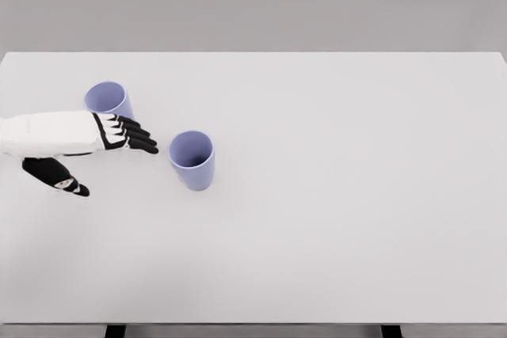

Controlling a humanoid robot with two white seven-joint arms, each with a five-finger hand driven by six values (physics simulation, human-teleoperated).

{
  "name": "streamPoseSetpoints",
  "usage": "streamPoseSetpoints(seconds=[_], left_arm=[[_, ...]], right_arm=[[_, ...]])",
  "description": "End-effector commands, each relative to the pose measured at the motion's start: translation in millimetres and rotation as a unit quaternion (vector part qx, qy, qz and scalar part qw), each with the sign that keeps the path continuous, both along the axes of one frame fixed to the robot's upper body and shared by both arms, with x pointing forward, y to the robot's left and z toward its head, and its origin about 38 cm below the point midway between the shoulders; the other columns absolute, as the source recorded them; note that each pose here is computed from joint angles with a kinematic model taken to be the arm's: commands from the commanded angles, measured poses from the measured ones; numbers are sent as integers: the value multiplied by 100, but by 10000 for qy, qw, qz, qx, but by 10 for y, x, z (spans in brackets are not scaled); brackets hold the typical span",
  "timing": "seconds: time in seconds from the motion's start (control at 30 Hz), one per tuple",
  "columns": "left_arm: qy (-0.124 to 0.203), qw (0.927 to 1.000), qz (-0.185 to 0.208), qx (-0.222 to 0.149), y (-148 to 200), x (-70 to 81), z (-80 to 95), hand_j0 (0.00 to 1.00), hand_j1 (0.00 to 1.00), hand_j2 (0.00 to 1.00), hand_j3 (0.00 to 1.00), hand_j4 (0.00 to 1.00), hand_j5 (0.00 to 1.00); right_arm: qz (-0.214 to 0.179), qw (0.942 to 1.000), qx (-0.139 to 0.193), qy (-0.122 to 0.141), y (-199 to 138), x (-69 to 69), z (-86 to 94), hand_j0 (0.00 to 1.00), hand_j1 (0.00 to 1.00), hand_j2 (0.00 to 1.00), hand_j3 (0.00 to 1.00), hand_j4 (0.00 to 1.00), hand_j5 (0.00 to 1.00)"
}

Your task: Place the right cup on the left cup with left arm

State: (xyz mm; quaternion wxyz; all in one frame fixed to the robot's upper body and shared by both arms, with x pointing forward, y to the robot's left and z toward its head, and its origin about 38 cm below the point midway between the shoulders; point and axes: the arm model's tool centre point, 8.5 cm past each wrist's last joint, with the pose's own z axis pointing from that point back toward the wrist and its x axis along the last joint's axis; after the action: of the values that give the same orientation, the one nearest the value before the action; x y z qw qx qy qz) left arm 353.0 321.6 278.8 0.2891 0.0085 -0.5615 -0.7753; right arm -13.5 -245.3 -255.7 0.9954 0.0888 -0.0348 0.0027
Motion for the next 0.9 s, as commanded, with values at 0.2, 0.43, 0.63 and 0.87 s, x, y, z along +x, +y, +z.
streamPoseSetpoints(seconds=[0.2,0.43,0.63,0.87], left_arm=[[-203,9950,-883,-431,-731,183,118,100,100,100,100,100,100],[-73,9938,-993,-499,-937,331,-1,100,100,100,100,100,100],[46,9981,-462,-403,-783,645,-199,100,100,100,100,100,100],[201,9977,-570,-292,-947,669,-431,100,100,100,100,100,100]], right_arm=[[-37,10000,-4,28,2,-25,2,100,100,100,100,100,100],[-14,10000,-5,30,1,-26,2,100,100,100,100,100,100],[-7,10000,-5,31,0,-26,2,100,100,100,100,100,100],[-7,10000,-5,31,0,-26,2,100,100,100,100,100,100]])
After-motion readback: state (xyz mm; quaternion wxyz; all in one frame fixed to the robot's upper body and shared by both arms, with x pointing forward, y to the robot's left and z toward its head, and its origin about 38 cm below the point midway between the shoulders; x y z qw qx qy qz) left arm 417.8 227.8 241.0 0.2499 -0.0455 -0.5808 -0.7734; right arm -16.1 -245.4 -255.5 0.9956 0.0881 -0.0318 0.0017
